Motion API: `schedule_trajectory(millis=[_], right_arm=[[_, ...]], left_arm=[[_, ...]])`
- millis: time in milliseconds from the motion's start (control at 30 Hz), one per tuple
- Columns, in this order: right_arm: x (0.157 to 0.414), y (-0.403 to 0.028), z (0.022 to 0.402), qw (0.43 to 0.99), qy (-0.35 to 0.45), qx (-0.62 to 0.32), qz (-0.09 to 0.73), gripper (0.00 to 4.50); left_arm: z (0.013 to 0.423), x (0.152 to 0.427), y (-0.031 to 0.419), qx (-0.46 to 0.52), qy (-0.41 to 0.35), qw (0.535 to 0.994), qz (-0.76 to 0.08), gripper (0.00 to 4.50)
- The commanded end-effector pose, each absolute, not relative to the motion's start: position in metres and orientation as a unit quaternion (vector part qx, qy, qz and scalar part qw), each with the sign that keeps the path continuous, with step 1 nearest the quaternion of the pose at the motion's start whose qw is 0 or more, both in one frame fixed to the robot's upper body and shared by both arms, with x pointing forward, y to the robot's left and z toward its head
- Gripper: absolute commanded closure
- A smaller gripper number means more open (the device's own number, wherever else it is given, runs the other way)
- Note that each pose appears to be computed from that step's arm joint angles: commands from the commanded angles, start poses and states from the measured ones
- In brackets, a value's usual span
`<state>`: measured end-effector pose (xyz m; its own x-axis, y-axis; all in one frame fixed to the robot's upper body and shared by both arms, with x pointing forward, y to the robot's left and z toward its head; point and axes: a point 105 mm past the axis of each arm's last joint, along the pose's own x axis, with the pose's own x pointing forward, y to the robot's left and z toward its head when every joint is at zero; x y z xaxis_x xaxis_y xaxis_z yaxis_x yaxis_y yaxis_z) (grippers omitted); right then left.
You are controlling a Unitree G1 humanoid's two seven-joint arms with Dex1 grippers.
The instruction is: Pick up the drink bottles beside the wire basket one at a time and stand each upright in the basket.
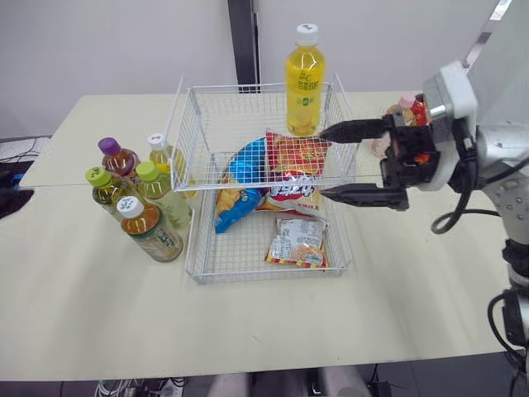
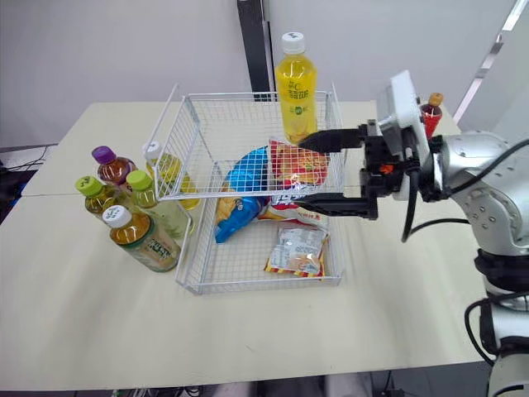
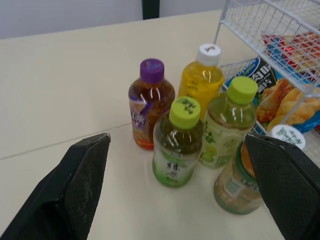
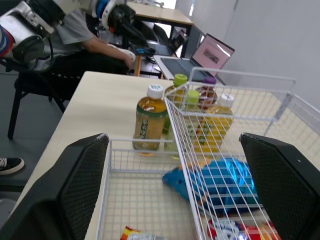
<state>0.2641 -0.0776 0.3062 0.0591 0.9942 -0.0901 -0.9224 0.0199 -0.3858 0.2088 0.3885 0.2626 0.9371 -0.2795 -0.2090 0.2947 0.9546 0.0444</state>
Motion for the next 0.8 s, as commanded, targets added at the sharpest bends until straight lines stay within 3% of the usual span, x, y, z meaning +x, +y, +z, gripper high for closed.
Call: schedule_trajectory(millis=[33,233,500,800], right_arm=[[0.262,-0.068,0.313,0.695,-0.124,-0.200,0.680,0.00],[0.264,-0.060,0.309,0.695,-0.125,-0.198,0.680,0.00],[0.264,-0.059,0.305,0.698,-0.126,-0.200,0.676,0.00],[0.260,-0.058,0.306,0.697,-0.125,-0.188,0.681,0.00]], left_arm=[[0.264,0.200,0.388,0.049,0.075,0.987,-0.129,0.05],[0.255,0.214,0.372,0.019,0.033,0.993,-0.114,0.05],[0.256,0.257,0.352,0.025,-0.031,0.997,-0.071,0.05],[0.247,0.298,0.345,0.051,-0.028,0.997,-0.059,0.05]])
